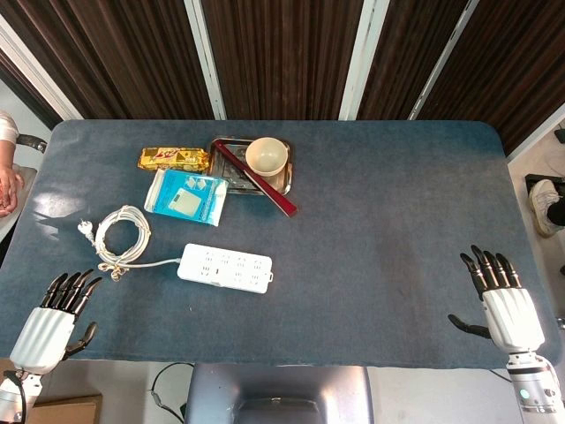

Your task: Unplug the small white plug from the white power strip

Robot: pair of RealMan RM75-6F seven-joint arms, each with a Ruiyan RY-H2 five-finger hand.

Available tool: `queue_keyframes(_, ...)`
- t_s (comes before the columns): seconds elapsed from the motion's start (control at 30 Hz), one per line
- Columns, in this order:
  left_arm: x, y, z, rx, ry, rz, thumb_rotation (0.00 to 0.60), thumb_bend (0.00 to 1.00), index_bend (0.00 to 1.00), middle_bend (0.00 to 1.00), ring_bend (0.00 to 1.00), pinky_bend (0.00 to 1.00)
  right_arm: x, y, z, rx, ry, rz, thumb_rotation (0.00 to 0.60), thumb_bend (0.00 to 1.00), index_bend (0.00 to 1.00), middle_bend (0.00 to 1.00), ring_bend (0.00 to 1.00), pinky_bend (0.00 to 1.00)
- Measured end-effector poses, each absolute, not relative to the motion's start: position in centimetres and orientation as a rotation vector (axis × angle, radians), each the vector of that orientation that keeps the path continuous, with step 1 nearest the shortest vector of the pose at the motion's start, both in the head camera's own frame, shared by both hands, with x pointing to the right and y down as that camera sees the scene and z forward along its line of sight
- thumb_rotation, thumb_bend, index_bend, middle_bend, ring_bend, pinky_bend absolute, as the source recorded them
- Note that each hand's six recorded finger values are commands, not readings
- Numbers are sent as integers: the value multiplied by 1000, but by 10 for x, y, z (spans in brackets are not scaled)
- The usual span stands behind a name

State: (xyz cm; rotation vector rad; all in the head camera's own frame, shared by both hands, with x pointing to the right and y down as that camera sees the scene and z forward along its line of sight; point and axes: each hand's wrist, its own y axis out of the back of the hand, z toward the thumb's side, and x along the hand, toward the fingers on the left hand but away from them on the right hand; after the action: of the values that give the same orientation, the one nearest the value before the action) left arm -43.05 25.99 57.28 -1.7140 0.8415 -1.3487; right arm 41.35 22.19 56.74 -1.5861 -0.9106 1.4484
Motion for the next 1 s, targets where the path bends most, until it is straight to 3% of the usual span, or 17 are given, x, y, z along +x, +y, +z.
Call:
queue_keyframes(0.33, -403, 264, 586, -1883, 807, -1230, 600, 397, 0, 0, 0, 58, 415, 221, 568, -1586, -916, 1462, 600, 160, 0, 0, 0, 0)
queue_keyframes(0.73, -260, 274, 652, -2065, 709, -931, 600, 394, 0, 0, 0, 55, 402, 216, 584, -1629, -877, 1478, 600, 160, 0, 0, 0, 0)
queue_keyframes(1.0, -195, 249, 686, -1902, 736, -920, 600, 400, 0, 0, 0, 52, 407, 214, 583, -1646, -894, 1485, 600, 160, 0, 0, 0, 0)
